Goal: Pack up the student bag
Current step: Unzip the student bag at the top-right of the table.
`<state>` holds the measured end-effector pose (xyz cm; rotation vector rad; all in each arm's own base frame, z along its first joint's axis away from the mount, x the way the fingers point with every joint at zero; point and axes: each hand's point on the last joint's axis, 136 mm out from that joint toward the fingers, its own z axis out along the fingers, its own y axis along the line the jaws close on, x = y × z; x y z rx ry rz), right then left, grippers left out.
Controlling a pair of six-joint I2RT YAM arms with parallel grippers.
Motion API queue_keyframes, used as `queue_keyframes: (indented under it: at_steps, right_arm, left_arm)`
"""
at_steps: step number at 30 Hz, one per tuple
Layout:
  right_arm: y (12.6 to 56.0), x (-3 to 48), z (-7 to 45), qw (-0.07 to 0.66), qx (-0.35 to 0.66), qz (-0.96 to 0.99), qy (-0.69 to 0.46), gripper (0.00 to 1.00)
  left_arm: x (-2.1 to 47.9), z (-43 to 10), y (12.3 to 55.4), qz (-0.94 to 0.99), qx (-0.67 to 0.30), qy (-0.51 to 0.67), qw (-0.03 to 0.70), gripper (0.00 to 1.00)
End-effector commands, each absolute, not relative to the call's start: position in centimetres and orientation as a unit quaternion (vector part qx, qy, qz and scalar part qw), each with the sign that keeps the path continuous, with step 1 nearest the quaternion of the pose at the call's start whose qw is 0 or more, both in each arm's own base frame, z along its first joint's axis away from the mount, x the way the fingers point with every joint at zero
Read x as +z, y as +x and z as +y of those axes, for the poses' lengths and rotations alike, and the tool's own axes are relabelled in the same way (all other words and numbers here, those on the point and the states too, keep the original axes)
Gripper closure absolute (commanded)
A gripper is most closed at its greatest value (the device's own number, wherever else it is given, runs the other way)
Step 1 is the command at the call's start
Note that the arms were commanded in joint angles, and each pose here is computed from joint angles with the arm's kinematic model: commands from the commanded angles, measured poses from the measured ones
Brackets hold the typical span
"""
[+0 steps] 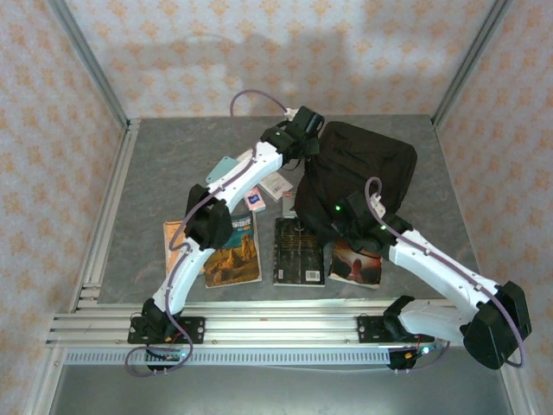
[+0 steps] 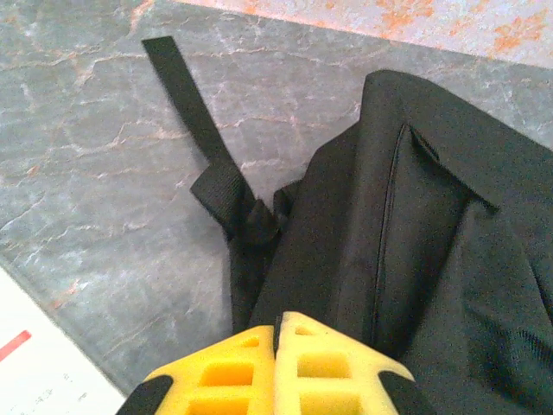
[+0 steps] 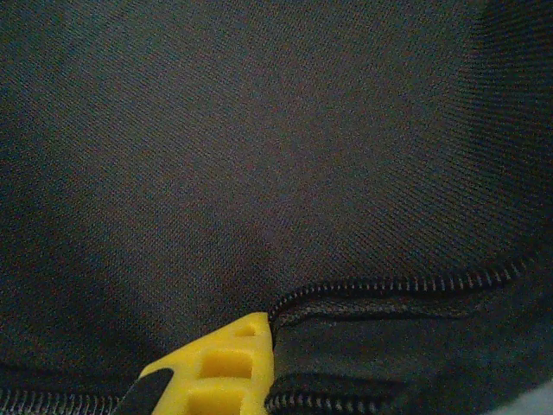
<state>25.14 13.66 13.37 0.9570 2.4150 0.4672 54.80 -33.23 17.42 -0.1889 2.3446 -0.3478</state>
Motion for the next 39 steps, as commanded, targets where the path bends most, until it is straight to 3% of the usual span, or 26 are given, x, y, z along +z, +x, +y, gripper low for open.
queue_keyframes:
  at_steps: [1, 6, 12, 18, 21, 25, 30, 34, 35, 37, 39]
  right_arm:
    - [24.7, 13.0, 14.0, 0.239, 0.179, 0.894, 0.335, 1.0]
    - [26.6, 15.5, 14.9, 0.27, 0.234, 0.857, 0.372, 1.0]
    - [29.7, 22.6, 13.5, 0.373, 0.329, 0.736, 0.46, 1.0]
    - [33.8, 28.9, 9.6, 0.464, 0.288, 0.691, 0.474, 1.0]
    - [36.4, 29.0, 8.8, 0.469, 0.27, 0.686, 0.486, 1.0]
    - [39.9, 27.2, 9.0, 0.461, 0.205, 0.715, 0.484, 1.0]
    - [45.5, 23.6, 15.0, 0.406, 0.242, 0.793, 0.384, 1.0]
    - [47.6, 20.7, 17.3, 0.349, 0.199, 0.856, 0.325, 1.0]
    - [47.7, 20.0, 17.5, 0.336, 0.184, 0.868, 0.314, 0.97]
    - [47.9, 19.0, 17.9, 0.32, 0.167, 0.887, 0.287, 0.82]
    - [47.7, 18.6, 18.5, 0.308, 0.162, 0.904, 0.25, 0.44]
  left_arm:
    - [18.4, -31.7, 56.6, 0.908, -0.121, -0.083, 0.393, 1.0]
    - [21.0, -32.4, 56.5, 0.901, -0.192, -0.081, 0.38, 1.0]
    - [28.4, -30.3, 53.7, 0.891, -0.227, -0.05, 0.389, 0.62]
    - [33.6, -25.4, 49.0, 0.877, -0.232, -0.065, 0.416, 0.36]
    - [35.0, -23.5, 45.7, 0.872, -0.232, -0.066, 0.425, 0.32]
    - [33.2, -21.8, 42.0, 0.882, -0.236, -0.078, 0.401, 0.32]
    - [30.7, -20.0, 37.5, 0.895, -0.233, -0.065, 0.375, 0.32]
    - [28.2, -18.5, 35.0, 0.906, -0.221, -0.076, 0.354, 0.32]
    - [27.3, -18.1, 34.4, 0.91, -0.215, -0.081, 0.344, 0.32]
    - [25.9, -17.0, 33.3, 0.92, -0.196, -0.093, 0.328, 0.32]
    - [24.6, -15.5, 32.3, 0.921, -0.175, -0.127, 0.323, 0.32]
